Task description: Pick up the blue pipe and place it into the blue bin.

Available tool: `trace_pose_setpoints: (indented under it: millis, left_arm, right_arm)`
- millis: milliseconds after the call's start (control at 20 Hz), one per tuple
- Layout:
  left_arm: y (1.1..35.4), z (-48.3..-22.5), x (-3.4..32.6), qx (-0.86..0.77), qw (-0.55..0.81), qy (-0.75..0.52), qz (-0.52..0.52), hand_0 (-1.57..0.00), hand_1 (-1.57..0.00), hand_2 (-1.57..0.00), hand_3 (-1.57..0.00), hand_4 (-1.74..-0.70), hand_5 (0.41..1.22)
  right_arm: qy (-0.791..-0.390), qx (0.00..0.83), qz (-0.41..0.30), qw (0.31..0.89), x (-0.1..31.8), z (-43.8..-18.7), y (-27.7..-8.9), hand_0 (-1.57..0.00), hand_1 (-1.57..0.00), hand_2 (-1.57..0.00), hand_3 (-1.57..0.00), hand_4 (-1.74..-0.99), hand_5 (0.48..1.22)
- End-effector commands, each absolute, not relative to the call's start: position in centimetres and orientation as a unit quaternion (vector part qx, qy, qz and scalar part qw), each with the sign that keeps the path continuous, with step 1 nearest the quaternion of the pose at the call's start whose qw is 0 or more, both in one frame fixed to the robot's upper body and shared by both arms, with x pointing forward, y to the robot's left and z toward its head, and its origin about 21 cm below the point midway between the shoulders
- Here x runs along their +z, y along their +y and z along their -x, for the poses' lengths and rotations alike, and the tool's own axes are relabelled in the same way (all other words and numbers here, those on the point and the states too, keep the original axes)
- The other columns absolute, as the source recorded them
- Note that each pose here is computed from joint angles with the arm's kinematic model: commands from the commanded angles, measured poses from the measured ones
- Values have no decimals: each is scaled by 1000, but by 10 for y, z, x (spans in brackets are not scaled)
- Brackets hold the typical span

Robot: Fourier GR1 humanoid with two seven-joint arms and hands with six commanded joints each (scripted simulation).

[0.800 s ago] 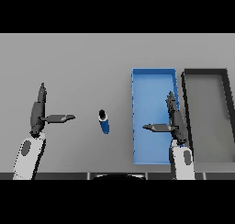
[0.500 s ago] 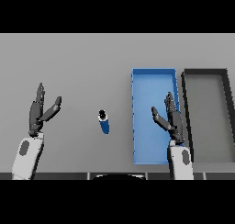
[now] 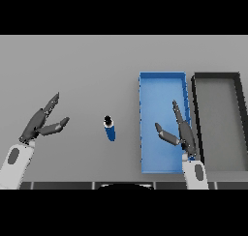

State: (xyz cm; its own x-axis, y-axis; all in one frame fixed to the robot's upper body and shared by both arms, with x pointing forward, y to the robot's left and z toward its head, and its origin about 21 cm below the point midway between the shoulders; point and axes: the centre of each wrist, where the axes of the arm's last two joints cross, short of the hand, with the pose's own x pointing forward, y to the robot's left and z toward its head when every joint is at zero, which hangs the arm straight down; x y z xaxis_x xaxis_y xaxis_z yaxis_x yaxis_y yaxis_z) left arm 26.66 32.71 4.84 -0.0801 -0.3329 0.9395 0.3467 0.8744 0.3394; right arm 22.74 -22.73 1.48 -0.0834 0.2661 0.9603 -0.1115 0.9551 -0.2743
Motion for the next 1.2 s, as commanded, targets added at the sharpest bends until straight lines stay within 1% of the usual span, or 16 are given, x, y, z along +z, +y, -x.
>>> trace_pose_setpoints:
  millis: [0,150,200,350,450,500,600,700,800,850,1050,1150]
  left_arm:
    - [324,-261,50,-266,671,-691,26,1,1,1,1,-1090,596]
    - [313,-251,45,-308,672,-670,72,1,1,1,1,-1102,554]
    - [305,-247,42,-316,670,-665,87,1,1,1,1,-1111,534]
    - [281,-243,39,-343,664,-653,124,1,1,1,1,-1158,497]
    - [264,-240,35,-358,656,-652,128,1,1,1,1,-1176,484]
    - [259,-239,31,-364,656,-649,124,1,1,1,1,-1176,475]
    - [247,-236,24,-366,651,-652,130,1,1,1,1,-1186,466]
    - [235,-236,16,-366,653,-649,135,1,1,1,1,-1189,463]
    - [222,-239,7,-363,659,-643,142,1,1,1,1,-1200,467]
    - [217,-240,3,-359,665,-637,149,1,1,1,1,-1206,468]
    - [196,-253,-8,-357,670,-630,164,1,1,1,1,-1186,469]
    - [189,-261,-13,-373,667,-625,157,1,1,1,1,-1152,459]
  right_arm:
    - [-722,143,52,675,12,-224,-230,1,1,1,1,-1186,598]
    - [-730,151,48,665,13,-226,-232,1,1,1,1,-1198,607]
    - [-730,153,47,665,12,-226,-228,1,1,1,1,-1201,609]
    - [-730,155,49,664,13,-227,-228,1,1,1,1,-1208,612]
    - [-725,152,49,670,11,-226,-228,1,1,1,1,-1212,613]
    - [-725,150,45,671,6,-221,-224,1,1,1,1,-1217,615]
    - [-728,147,43,668,9,-224,-220,1,1,1,1,-1223,619]
    - [-734,146,42,662,14,-223,-220,1,1,1,1,-1228,621]
    - [-729,148,45,667,13,-220,-222,1,1,1,1,-1231,623]
    - [-731,147,48,664,13,-216,-225,1,1,1,1,-1229,622]
    - [-727,143,53,669,13,-216,-226,1,1,1,1,-1212,610]
    - [-728,141,50,669,16,-217,-226,1,1,1,1,-1206,606]
